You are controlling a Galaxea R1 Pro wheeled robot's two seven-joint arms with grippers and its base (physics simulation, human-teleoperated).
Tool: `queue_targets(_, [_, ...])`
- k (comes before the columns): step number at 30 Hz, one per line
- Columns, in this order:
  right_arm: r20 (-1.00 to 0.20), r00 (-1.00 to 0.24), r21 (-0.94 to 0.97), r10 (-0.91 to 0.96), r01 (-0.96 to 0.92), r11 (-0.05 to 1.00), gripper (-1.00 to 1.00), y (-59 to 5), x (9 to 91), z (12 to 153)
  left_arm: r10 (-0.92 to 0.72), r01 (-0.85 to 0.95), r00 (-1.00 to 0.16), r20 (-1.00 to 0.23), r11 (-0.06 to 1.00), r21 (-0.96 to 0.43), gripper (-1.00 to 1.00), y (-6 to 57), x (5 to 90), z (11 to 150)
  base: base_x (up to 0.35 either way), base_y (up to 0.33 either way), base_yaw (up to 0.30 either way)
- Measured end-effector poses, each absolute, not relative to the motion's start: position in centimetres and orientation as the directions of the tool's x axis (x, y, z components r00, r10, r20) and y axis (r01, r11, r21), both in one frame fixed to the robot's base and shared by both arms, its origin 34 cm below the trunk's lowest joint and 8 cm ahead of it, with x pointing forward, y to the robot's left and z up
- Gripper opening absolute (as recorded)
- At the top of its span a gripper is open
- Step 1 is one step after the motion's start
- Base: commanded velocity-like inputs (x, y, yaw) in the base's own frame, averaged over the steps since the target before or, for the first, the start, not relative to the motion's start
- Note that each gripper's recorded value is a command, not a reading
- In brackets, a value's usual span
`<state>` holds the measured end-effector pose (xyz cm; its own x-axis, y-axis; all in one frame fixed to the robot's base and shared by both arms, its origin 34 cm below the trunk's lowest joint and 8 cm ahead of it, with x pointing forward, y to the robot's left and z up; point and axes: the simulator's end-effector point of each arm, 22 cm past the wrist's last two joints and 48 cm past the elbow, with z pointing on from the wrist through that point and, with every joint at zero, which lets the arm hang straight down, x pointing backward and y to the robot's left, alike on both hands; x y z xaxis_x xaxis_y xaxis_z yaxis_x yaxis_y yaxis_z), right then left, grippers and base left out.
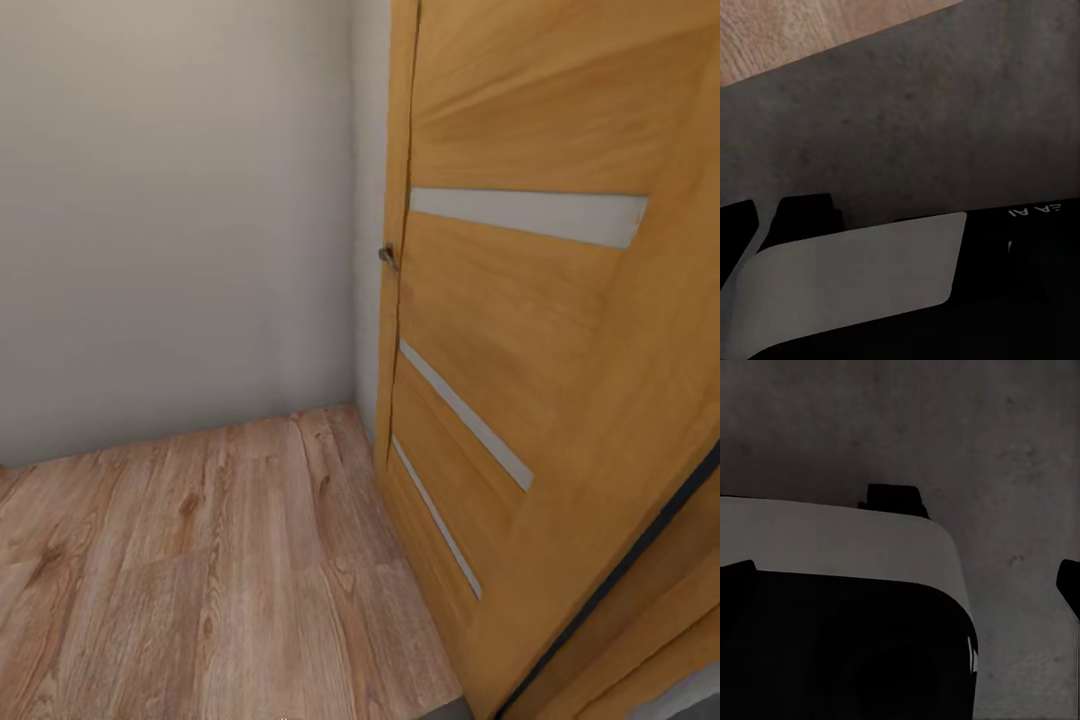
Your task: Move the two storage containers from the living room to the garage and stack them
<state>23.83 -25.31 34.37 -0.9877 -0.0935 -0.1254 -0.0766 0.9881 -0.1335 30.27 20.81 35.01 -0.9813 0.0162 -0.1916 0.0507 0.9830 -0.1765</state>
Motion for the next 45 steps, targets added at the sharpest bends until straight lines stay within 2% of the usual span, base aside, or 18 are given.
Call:
queue_targets(14, [-0.126,-0.987,-0.134,-0.095,-0.078,0.988,1.00,-25.31,23.84,34.37,0.016,0.050,-0.981,-0.192,0.983,-0.177,1.00,20.77,30.29,35.01,0.001,0.000,0.256])
queue_targets(32, [-0.125,-0.988,-0.132,-0.093,-0.076,0.988,1.00,-25.21,23.80,34.38,0.016,0.051,-0.981,-0.192,0.983,-0.175,1.00,20.89,30.28,35.01,0.233,0.000,0.018])
queue_targets(45, [-0.126,-0.987,-0.132,-0.097,-0.080,0.988,1.00,-25.19,23.84,34.37,0.016,0.051,-0.981,-0.193,0.983,-0.177,1.00,20.79,30.30,35.01,0.010,0.000,0.234])
